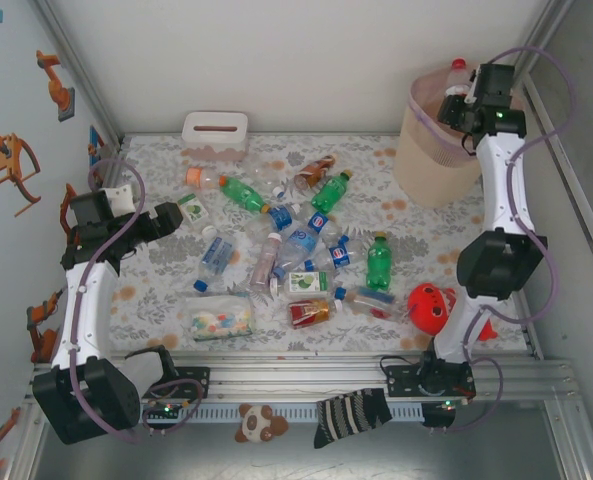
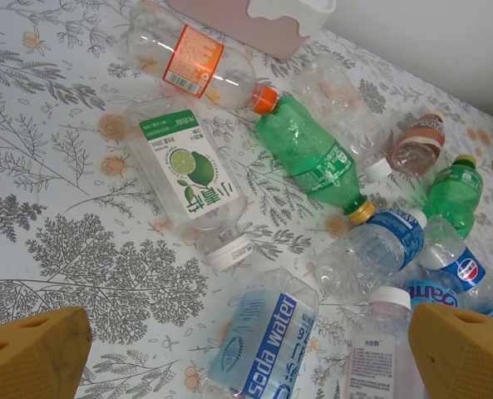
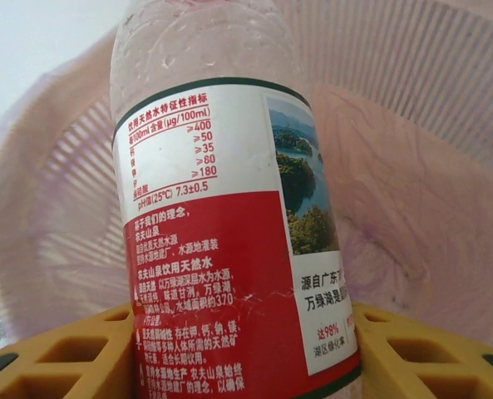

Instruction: Put the plastic bottles in the bin

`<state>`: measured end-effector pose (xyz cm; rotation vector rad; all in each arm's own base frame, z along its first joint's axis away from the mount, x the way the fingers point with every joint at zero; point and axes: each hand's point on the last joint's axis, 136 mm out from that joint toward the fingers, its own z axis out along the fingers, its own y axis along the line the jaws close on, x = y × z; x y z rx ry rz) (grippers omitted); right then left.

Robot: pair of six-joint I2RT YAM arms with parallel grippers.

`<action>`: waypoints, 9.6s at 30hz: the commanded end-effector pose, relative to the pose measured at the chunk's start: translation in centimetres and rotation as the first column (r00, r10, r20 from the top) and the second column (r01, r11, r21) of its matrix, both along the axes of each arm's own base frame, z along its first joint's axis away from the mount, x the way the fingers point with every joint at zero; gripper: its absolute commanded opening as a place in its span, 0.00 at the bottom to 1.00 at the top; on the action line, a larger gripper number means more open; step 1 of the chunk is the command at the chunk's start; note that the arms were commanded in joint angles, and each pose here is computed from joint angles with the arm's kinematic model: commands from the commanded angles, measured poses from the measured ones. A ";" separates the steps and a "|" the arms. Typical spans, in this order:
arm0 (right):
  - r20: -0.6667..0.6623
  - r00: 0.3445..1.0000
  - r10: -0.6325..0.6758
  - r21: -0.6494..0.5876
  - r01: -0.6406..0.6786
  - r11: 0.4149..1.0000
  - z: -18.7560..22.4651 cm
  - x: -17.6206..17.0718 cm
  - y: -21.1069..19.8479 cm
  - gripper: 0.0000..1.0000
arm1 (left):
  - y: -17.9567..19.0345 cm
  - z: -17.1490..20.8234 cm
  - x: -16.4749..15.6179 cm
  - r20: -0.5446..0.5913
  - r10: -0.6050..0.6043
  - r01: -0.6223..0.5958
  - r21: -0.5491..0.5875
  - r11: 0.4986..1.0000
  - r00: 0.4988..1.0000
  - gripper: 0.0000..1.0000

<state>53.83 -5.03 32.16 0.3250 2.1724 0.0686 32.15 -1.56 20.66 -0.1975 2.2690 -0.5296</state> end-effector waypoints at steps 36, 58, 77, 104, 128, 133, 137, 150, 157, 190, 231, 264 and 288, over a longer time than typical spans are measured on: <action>0.029 0.991 -0.129 -0.155 0.132 0.979 5.3 -4.5 -3.3 0.67 | -0.1 0.3 0.0 0.012 -0.003 0.003 -0.018 1.000 1.000 0.97; 0.097 0.845 -0.526 0.027 0.526 0.850 5.4 -7.4 -6.3 0.65 | -0.2 0.4 0.0 0.015 -0.005 0.005 -0.023 1.000 1.000 0.97; 0.002 0.738 -0.674 0.099 0.671 0.735 -1.4 -5.5 -7.4 0.49 | -0.1 0.5 -0.3 0.019 -0.004 0.005 -0.014 1.000 1.000 0.97; -0.033 0.993 -0.115 0.030 0.116 0.993 0.5 -6.0 -0.1 0.16 | -0.1 0.2 -0.1 0.008 -0.005 0.006 -0.019 1.000 1.000 0.97; -0.160 0.979 -0.130 -0.125 0.110 0.986 1.5 -10.6 -1.7 0.26 | -0.3 0.0 0.1 0.002 -0.012 0.012 -0.036 0.999 1.000 0.97; -0.132 0.986 -0.100 -0.107 0.087 0.991 3.4 -12.6 -0.4 0.35 | -0.3 0.0 0.1 0.002 -0.012 0.012 -0.038 0.999 1.000 0.97; -0.178 0.983 -0.043 -0.062 0.032 0.998 2.5 -15.1 2.1 0.40 | -0.3 0.0 0.1 0.001 -0.012 0.013 -0.038 0.999 1.000 0.97; -0.399 0.899 0.182 0.085 -0.162 0.983 -8.0 -23.4 11.7 0.51 | -0.3 -0.3 0.5 -0.011 -0.007 0.006 -0.052 0.999 1.000 0.98; -0.475 0.849 0.231 0.128 -0.193 0.973 -15.2 -25.4 14.1 0.59 | -0.3 -0.9 0.6 -0.036 -0.005 0.003 -0.058 0.998 0.999 0.98; -0.647 0.740 0.180 0.096 -0.155 0.983 -29.0 -25.8 14.9 0.68 | -0.5 -1.1 0.7 -0.039 -0.014 0.012 -0.068 0.998 0.999 0.98; -0.170 0.916 0.362 0.146 -0.340 0.929 -1.6 -23.8 16.7 0.60 | -7.4 10.7 -5.8 0.608 -0.358 0.373 0.108 0.922 0.709 0.97; 0.164 0.982 0.097 0.256 -0.138 0.957 8.5 -0.5 9.7 0.57 | -7.4 11.2 -7.9 0.651 -0.379 0.281 0.256 0.925 0.657 1.00; -0.049 0.973 0.225 0.593 -0.153 0.791 -7.6 8.6 12.9 0.53 | -7.4 11.3 -8.2 0.651 -0.377 0.268 0.265 0.926 0.658 1.00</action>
